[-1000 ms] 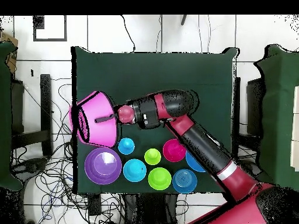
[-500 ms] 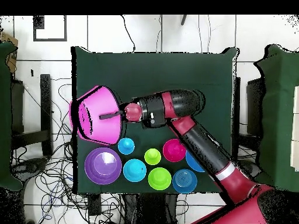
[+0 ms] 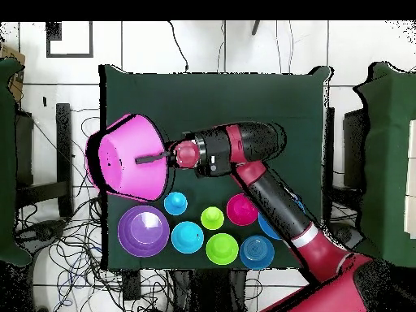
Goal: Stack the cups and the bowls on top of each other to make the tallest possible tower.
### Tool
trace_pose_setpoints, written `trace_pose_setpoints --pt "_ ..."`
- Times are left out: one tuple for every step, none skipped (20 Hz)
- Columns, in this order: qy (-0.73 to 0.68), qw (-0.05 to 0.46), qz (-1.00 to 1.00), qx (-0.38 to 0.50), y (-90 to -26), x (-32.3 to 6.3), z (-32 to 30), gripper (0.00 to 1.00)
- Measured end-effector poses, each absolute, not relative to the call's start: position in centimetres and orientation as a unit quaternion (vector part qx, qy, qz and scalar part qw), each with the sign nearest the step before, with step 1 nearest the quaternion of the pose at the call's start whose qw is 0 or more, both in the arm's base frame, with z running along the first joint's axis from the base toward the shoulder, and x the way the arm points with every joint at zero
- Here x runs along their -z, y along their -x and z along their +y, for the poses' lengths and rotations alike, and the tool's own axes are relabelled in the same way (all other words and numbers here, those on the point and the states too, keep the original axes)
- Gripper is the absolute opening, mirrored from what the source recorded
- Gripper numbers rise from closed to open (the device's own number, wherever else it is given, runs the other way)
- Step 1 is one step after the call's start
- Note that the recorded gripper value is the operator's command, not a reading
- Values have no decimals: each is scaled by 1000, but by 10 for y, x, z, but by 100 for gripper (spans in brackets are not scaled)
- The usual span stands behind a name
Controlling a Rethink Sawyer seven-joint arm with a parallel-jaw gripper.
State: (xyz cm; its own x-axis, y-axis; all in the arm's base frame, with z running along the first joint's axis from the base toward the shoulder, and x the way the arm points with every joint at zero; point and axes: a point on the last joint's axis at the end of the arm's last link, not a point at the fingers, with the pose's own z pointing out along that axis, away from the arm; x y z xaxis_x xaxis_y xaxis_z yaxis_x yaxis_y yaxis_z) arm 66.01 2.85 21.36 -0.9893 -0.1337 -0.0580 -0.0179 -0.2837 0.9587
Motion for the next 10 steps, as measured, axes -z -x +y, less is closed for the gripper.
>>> trace_pose_setpoints --pt "-65 34 -594 801 -660 -216 28 0" --pt "-66 32 -592 803 -660 -218 28 0" --pt "-69 29 -588 806 -660 -221 27 0" --pt "-72 24 -581 810 -660 -226 26 0" --pt "-74 21 -577 813 -659 -230 25 0" --pt "-75 19 -575 815 -659 -231 24 0" --pt "-77 17 -572 817 -659 -234 23 0" --pt "-78 14 -569 818 -659 -236 22 0" --pt "-79 11 -567 820 -658 -238 20 0" --pt "-81 8 -564 822 -658 -241 18 0"
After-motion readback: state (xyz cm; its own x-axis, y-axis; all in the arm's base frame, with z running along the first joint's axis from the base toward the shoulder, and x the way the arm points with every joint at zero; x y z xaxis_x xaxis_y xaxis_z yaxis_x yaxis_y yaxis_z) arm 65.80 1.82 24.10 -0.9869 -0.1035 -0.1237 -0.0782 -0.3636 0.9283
